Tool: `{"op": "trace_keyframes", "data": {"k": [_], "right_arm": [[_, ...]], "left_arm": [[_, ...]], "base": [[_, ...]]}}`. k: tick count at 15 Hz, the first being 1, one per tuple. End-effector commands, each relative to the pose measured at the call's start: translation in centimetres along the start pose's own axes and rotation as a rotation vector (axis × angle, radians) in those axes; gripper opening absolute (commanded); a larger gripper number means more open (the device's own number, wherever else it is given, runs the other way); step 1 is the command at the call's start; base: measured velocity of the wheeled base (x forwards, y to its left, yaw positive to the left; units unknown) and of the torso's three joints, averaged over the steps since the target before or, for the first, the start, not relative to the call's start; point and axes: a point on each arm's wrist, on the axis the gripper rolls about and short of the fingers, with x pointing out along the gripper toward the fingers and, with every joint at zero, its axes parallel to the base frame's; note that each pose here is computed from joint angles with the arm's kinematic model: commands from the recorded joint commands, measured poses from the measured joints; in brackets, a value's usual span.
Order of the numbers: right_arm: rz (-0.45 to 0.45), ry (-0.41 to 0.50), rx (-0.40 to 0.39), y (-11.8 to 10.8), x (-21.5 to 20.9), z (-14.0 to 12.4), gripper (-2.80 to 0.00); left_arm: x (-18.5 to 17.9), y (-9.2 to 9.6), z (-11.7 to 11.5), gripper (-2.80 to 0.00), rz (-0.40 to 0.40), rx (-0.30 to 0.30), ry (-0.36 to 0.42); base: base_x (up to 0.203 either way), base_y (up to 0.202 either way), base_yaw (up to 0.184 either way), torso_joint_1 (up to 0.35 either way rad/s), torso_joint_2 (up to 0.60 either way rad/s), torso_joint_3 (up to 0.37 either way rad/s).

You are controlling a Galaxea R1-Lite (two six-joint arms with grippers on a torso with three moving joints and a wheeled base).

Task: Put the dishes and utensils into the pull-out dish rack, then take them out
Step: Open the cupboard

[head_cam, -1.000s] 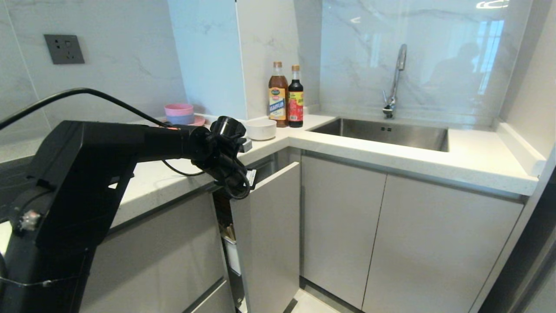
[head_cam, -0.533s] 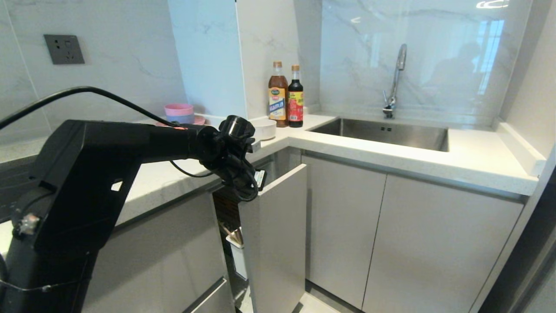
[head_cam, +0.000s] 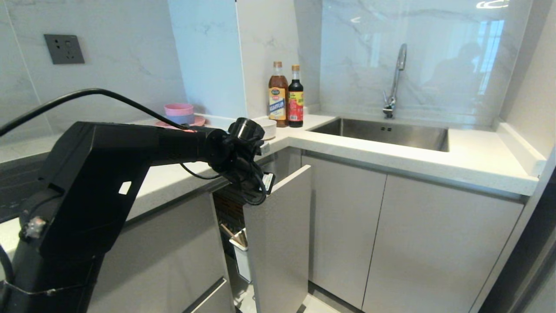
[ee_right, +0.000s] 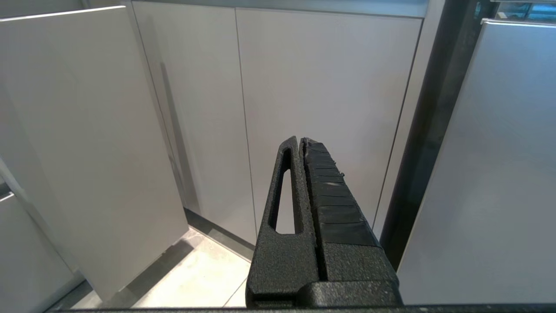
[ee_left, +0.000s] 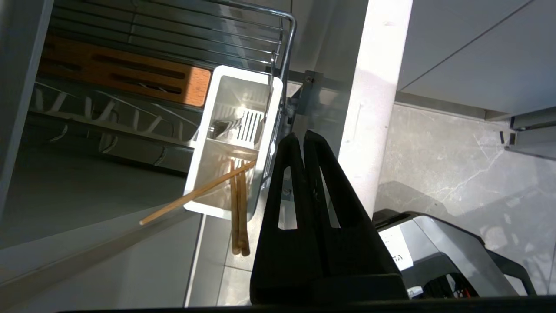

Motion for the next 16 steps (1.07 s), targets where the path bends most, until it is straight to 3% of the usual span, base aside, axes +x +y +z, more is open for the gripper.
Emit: {"op": "trace_keyframes", "data": {"k": [1, 16], "right_arm": [[0.000, 0.002, 0.000, 0.0, 0.0, 0.0, -2.80], [0.000, 0.002, 0.000, 0.0, 0.0, 0.0, -2.80]], "left_arm": [[0.1, -0.6, -0.1, -2.80, -0.008, 0.010, 0.006], [0.4, -4.9, -0.4, -2.80, -0.065, 0.070, -0.005]], "base": [[0.000, 0.000, 0.000, 0.000, 0.00, 0.000], [0.000, 0.000, 0.000, 0.000, 0.00, 0.000]]}}
